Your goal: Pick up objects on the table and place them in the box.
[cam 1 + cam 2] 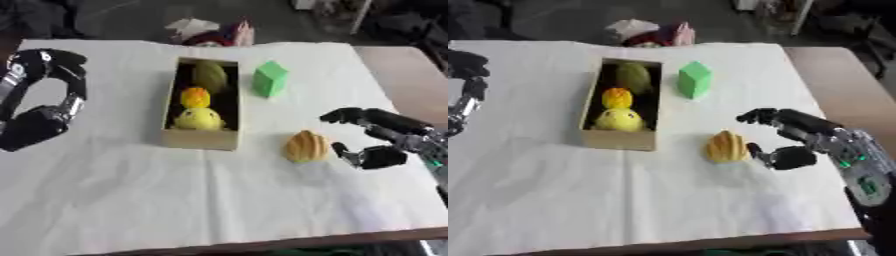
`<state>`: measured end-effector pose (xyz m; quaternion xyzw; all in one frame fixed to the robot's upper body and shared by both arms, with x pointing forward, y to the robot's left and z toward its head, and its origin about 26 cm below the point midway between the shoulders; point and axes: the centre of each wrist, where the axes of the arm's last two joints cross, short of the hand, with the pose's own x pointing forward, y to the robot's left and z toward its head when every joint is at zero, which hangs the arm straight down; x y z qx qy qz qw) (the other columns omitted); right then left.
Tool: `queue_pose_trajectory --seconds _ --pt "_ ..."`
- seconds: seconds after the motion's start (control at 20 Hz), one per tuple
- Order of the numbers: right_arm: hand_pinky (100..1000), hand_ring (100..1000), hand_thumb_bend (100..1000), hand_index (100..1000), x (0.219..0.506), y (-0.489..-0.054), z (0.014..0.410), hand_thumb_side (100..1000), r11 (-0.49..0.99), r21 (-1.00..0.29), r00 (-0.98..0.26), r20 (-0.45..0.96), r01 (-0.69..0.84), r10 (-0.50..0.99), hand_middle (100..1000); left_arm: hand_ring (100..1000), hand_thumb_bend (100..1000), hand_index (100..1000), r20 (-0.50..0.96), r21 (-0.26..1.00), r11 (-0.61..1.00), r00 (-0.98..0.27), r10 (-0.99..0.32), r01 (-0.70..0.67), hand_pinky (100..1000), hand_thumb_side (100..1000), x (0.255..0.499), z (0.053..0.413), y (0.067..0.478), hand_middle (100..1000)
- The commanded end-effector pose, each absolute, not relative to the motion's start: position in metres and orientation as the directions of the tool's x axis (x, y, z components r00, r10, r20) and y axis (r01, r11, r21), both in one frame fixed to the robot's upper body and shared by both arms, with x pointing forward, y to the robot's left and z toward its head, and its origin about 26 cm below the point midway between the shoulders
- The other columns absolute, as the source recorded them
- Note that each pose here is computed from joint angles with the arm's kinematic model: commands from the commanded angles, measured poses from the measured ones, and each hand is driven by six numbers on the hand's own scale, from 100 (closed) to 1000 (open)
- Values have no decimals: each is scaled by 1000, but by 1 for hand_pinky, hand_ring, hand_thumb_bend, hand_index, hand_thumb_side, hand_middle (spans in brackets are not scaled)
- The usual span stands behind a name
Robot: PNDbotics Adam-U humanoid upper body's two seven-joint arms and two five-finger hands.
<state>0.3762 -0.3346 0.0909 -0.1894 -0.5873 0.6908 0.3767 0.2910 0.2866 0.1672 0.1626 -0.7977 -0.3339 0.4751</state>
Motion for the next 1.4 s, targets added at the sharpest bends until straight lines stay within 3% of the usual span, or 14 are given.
queue_pose_trajectory --seconds 0.05,0.45,0.75,1.1,1.15,1.3,1.4 --pt "858 890 100 974 384 -344 101 495 -110 -963 -635 74 -245 769 895 594 100 772 664 668 743 -488 -566 46 761 525 288 166 289 602" --pt "860 890 160 973 394 -333 98 483 -242 -954 -632 -77 -178 771 885 588 100 769 719 627 777 -424 -550 55 758 560 286 141 289 596" --pt "859 882 100 960 397 -325 91 490 -266 -943 -674 -64 -201 736 861 587 100 770 727 621 781 -420 -543 64 757 565 286 137 287 595" --pt "859 881 100 951 396 -322 93 444 -272 -935 -693 -40 -227 719 858 587 100 770 732 619 782 -415 -541 73 757 570 286 134 286 595" --pt "860 879 100 848 396 -321 94 261 -270 -936 -696 -39 -226 717 847 587 100 772 732 619 782 -414 -540 74 757 578 286 134 286 595" --pt "853 866 100 676 396 -314 96 132 -199 -961 -706 -6 -191 708 824 587 100 772 737 616 783 -409 -537 82 757 582 286 132 285 595" --pt "841 848 100 543 397 -311 97 100 -130 -977 -700 25 -168 714 798 587 100 772 740 615 784 -408 -535 86 757 584 286 131 284 595"
